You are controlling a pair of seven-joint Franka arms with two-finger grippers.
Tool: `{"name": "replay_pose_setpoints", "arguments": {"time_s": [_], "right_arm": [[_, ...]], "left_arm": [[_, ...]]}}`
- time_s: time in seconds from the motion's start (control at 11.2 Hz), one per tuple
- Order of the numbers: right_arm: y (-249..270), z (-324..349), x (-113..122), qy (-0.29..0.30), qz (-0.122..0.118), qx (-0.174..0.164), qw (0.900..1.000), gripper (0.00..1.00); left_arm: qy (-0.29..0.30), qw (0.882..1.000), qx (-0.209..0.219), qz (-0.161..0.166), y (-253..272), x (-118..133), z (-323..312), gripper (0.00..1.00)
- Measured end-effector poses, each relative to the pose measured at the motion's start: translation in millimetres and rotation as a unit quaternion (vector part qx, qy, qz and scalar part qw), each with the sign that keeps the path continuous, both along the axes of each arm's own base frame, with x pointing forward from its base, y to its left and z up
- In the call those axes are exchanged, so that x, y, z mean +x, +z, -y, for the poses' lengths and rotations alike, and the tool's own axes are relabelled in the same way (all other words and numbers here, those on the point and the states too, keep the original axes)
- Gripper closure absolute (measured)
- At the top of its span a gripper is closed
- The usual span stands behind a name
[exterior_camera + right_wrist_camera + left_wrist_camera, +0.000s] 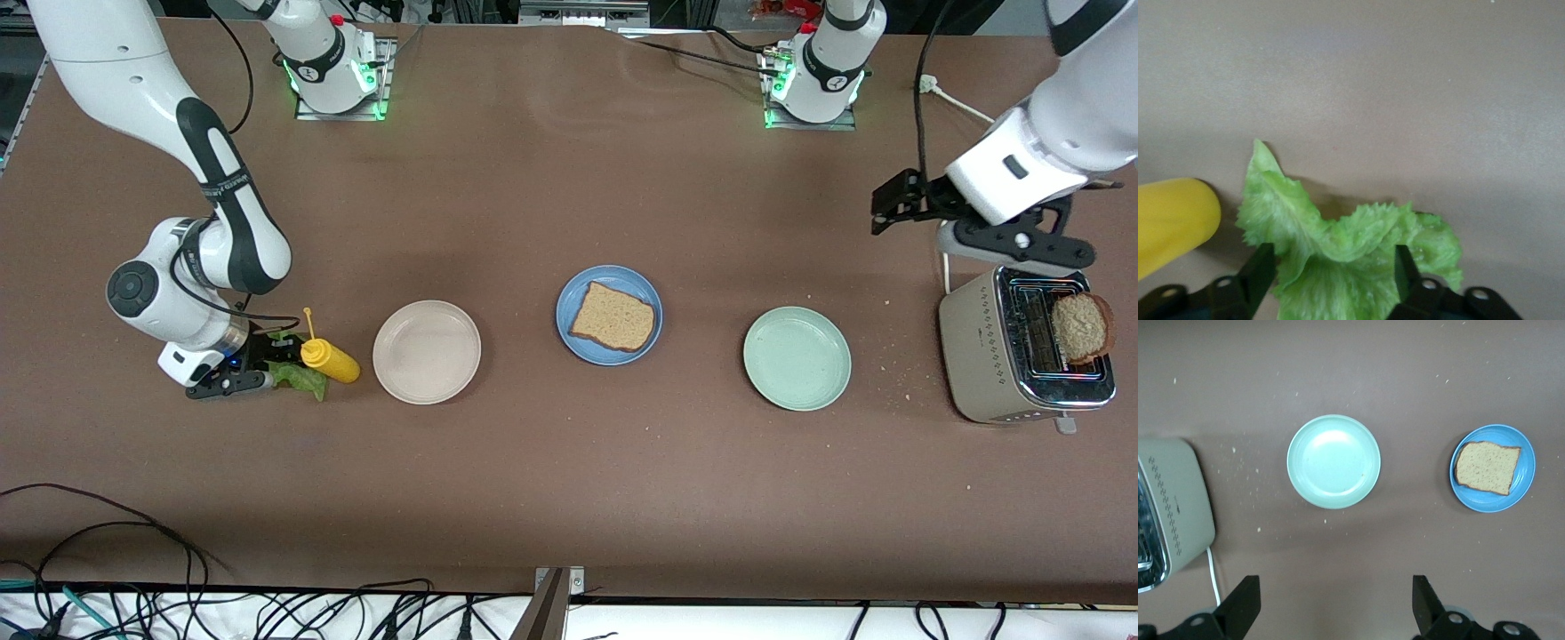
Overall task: Make sandwich in blue plate with both arms
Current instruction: 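Carry the lettuce leaf with the right gripper over the blue plate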
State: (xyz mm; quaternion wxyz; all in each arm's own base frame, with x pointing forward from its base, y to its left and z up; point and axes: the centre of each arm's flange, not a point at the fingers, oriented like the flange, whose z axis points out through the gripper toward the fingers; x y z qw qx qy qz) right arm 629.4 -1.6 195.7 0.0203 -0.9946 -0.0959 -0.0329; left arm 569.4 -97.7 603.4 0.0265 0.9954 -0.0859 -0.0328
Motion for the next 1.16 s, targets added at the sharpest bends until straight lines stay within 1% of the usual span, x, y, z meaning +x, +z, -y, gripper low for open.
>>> {"name": "replay_pose_setpoints", "arguments": {"time_s": [0.09,0.18,0.27,0.36,0.45,0.54,0.71,0.8,0.98,1.07,1.16], "right_arm": [[-5.1,0.2,0.5,0.0,0.004,-0.001,1.0,0.08],[-8.9,0.5,0.4,0.0,0.006,-0.002,1.0,0.0],[-9.7,0.5,0.4,0.005,0.006,-0.002,1.0,0.0],[-9.5,0.6,0.5,0.017,0.007,-0.003,1.0,0.13],[-9.6,0.7,0.7,0.024,0.008,-0.003,1.0,0.16],[-9.9,0.8,0.9,0.027,0.01,-0.004,1.0,0.15],[-12.6,1.3,1.1,0.032,0.012,-0.005,0.999,0.18],[-13.8,1.3,1.0,0.037,0.013,-0.006,0.999,0.27],[-14.4,1.8,1.8,0.041,0.017,-0.007,0.999,0.55],[-13.9,2.3,2.2,0.042,0.019,-0.007,0.999,0.63],[-13.4,2.5,2.5,0.045,0.02,-0.007,0.999,0.69]], "left_arm": [[0.007,1.0,0.002,-0.006,-7.9,-7.6,-7.0,0.0],[0.005,1.0,0.003,-0.006,-18.7,-12.0,-2.8,0.0],[0.0,1.0,0.004,-0.008,-26.6,-14.4,4.0,0.0],[-0.001,1.0,0.004,-0.009,-30.1,-14.8,6.6,0.0],[0.0,1.0,0.004,-0.008,-30.6,-14.0,5.1,0.0],[0.003,1.0,0.004,-0.007,-30.5,-13.3,2.4,0.0],[0.005,1.0,0.004,-0.006,-30.3,-12.6,0.0,0.0],[0.005,1.0,0.004,-0.006,-30.3,-12.5,-0.1,0.0],[0.005,1.0,0.004,-0.006,-30.3,-12.5,0.0,0.0],[0.004,1.0,0.004,-0.006,-30.3,-12.6,0.8,0.0],[0.004,1.0,0.004,-0.006,-30.3,-12.8,1.9,0.0]]}}
